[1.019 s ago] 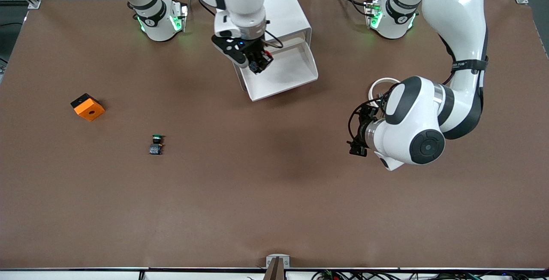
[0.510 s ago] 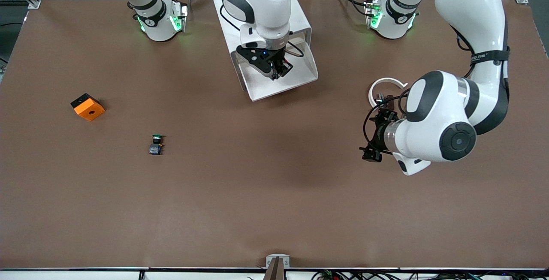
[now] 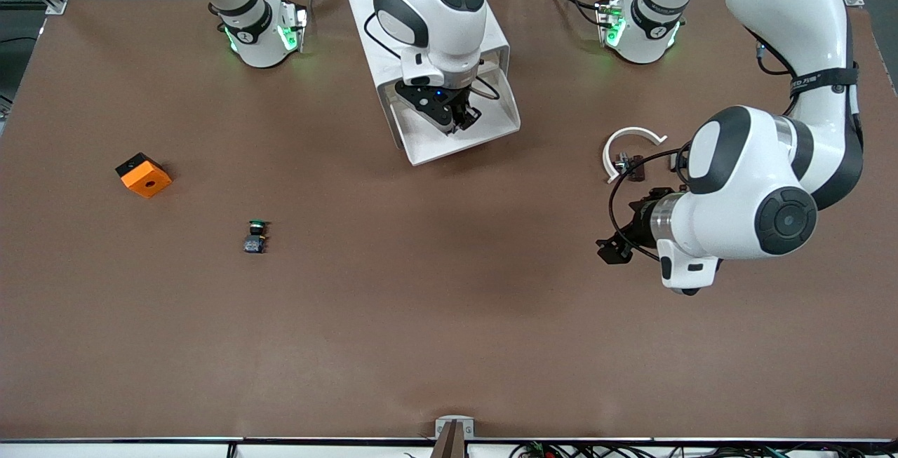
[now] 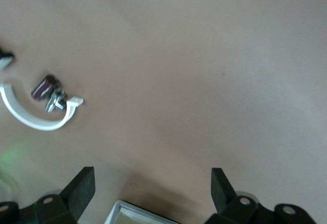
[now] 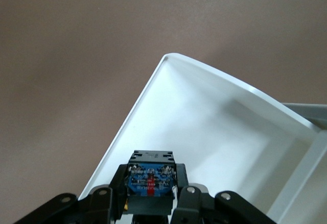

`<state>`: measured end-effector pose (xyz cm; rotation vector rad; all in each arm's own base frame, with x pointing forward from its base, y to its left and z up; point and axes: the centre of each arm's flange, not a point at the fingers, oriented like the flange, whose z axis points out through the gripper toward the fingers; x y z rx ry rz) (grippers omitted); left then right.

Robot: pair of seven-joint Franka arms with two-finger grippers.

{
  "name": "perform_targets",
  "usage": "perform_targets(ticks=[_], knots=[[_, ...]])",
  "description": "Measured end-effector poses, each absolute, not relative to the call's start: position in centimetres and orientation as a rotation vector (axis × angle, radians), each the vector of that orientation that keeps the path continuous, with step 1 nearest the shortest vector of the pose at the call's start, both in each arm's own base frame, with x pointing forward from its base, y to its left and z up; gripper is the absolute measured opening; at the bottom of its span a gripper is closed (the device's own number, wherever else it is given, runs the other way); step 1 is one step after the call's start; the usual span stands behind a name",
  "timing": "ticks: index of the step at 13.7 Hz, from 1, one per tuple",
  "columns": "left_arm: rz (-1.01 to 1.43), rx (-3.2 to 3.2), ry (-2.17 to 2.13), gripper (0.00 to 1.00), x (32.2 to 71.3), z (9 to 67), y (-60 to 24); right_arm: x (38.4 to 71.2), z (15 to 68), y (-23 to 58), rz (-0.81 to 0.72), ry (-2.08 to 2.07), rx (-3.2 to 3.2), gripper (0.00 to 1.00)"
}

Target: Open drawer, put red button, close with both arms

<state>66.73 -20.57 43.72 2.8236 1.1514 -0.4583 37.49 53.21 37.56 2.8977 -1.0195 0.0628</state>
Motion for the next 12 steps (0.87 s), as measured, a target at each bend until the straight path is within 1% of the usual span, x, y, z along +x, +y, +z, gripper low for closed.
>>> perform_targets(ticks=[5, 6, 10, 11, 12], knots=[[-0.347, 2.906, 1.006, 1.00, 66.9, 45.1, -20.3, 37.6, 37.4, 53.2, 0.067, -1.017, 2.894, 0.41], [-0.334, 2.912, 0.997, 1.00, 66.8, 45.4, -20.4, 37.6, 37.4, 53.2, 0.067, -1.018, 2.894, 0.46], [-0.278, 2.908, 0.979, 1.00, 67.0, 45.8, -21.1, 37.7, 37.7, 53.3, 0.071, -1.020, 2.899, 0.83], [-0.262, 2.905, 0.973, 1.00, 67.1, 45.9, -21.3, 37.9, 37.8, 53.2, 0.075, -1.020, 2.901, 0.94], [-0.248, 2.902, 0.963, 1.00, 67.1, 46.0, -21.7, 38.1, 38.1, 53.2, 0.081, -1.015, 2.907, 1.00]])
